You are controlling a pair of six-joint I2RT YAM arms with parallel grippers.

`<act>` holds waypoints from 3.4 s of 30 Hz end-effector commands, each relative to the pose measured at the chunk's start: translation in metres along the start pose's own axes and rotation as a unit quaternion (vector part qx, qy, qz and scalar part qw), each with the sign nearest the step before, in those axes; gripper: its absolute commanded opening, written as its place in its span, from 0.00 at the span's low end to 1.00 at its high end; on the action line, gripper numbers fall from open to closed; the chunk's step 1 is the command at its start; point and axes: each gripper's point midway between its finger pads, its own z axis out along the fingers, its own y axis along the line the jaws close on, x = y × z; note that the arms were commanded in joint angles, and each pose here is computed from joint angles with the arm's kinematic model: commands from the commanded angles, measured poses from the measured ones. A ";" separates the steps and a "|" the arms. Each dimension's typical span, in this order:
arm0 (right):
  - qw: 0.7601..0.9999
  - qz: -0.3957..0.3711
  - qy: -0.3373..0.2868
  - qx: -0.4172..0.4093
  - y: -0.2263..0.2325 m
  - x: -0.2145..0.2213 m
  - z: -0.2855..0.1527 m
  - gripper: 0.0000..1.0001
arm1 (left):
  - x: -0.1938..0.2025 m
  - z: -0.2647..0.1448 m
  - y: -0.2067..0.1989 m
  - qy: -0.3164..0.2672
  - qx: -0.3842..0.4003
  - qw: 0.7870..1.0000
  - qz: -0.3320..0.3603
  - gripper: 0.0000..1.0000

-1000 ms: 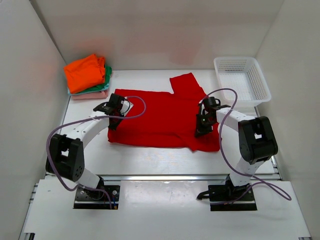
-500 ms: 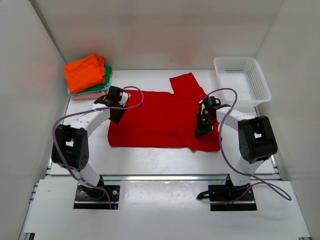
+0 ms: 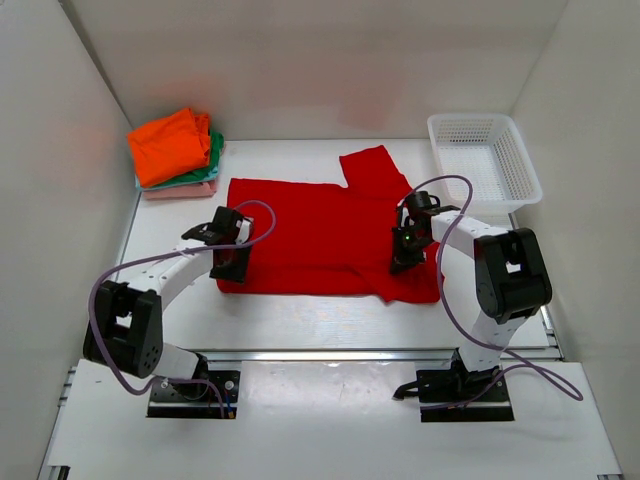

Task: Fold and stack the t-shirts
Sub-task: Fold the flattened tshirt in 1/3 of the way

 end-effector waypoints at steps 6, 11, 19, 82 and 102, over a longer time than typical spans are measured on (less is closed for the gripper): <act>0.996 -0.005 0.042 0.081 -0.042 0.025 0.027 0.00 | 0.020 -0.006 -0.034 -0.016 0.067 0.980 -0.188 0.43; 0.997 -0.005 0.042 0.071 -0.038 0.024 0.026 0.00 | 0.024 -0.009 -0.028 -0.064 0.069 0.959 -0.269 0.44; 0.997 -0.004 0.036 0.065 -0.035 0.023 0.026 0.00 | 0.035 -0.007 0.006 -0.166 0.029 0.889 -0.425 0.51; 0.993 0.010 0.073 0.096 -0.054 0.035 0.030 0.00 | 0.000 -0.005 0.083 -0.273 -0.026 0.817 -0.507 0.16; 0.993 0.001 0.074 0.094 -0.049 0.036 0.034 0.00 | -0.030 -0.029 0.013 -0.253 0.048 0.941 -0.217 0.39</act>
